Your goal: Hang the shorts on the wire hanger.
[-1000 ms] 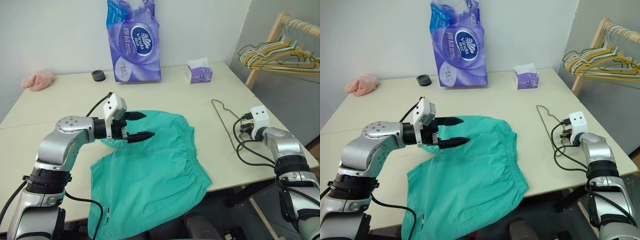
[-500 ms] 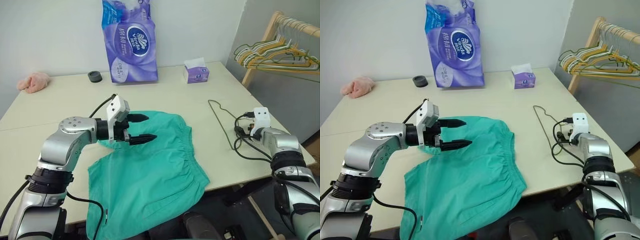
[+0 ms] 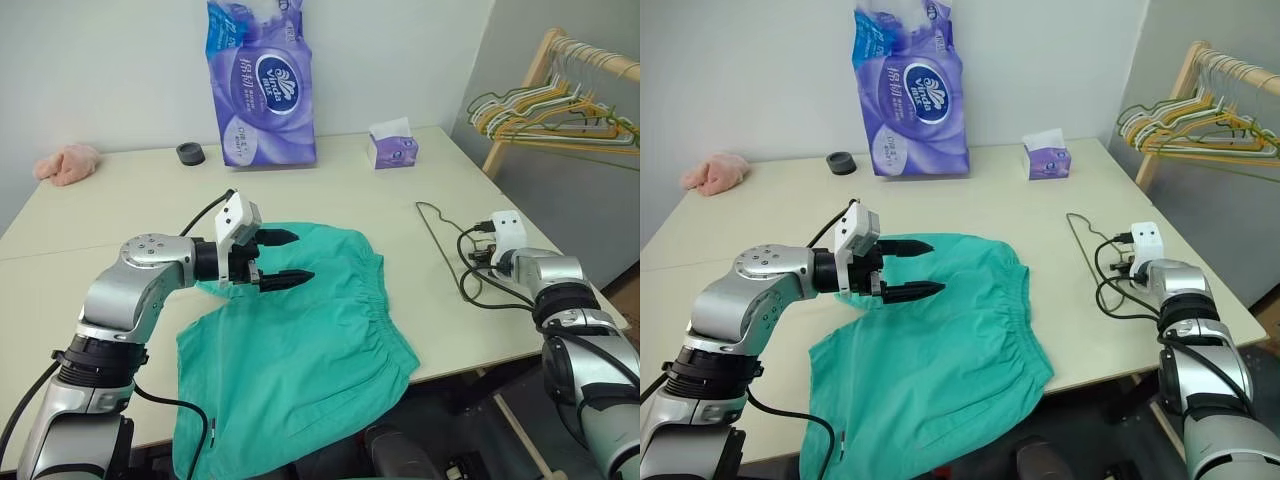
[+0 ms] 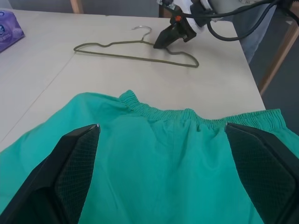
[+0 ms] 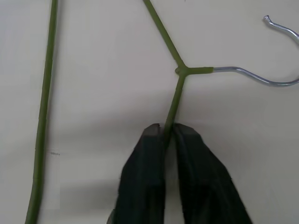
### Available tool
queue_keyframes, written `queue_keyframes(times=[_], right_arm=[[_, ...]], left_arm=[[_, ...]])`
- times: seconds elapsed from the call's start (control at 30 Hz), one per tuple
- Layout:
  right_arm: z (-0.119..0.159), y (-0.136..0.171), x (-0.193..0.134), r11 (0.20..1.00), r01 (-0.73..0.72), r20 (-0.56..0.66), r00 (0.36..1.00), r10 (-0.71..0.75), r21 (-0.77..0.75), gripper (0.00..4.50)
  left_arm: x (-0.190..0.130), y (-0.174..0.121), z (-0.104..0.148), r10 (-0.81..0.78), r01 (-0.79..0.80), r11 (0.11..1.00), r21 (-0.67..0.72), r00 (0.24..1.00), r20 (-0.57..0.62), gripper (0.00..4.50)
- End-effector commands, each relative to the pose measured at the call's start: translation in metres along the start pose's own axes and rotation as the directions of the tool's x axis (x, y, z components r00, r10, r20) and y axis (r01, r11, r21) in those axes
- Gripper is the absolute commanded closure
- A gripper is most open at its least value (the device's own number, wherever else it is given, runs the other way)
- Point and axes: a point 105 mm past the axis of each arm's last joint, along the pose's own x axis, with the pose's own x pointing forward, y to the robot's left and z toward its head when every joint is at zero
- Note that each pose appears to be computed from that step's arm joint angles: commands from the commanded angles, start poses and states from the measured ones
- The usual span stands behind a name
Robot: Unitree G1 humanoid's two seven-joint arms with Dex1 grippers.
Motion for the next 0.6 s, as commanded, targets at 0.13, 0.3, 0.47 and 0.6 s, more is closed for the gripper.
queue_keyframes(times=[0.13, 0.3, 0.47, 0.6], right_arm=[[0.001, -0.015, -0.002, 0.997, 0.067, 0.024, 0.997, -0.068, 0.04, 4.49], [0.06, -0.003, -0.019, 0.995, 0.017, 0.242, 0.97, 0.008, -0.101, 4.49], [0.098, 0.022, -0.048, 0.95, -0.033, 0.389, 0.908, 0.159, -0.311, 4.49], [0.113, 0.054, -0.077, 0.843, -0.048, 0.45, 0.829, 0.332, -0.535, 4.49]], left_arm=[[-0.005, 0.003, 0.009, 0.036, -0.037, 0.999, 0.04, 0.999, 0.027, 0.0], [-0.015, 0.031, 0.004, 0.201, -0.201, 0.979, -0.015, 0.979, 0.035, 0.0], [-0.031, 0.059, 0.007, 0.336, -0.329, 0.94, -0.09, 0.939, 0.08, 0.0], [-0.048, 0.083, 0.016, 0.452, -0.423, 0.886, -0.191, 0.88, 0.145, 0.0]])
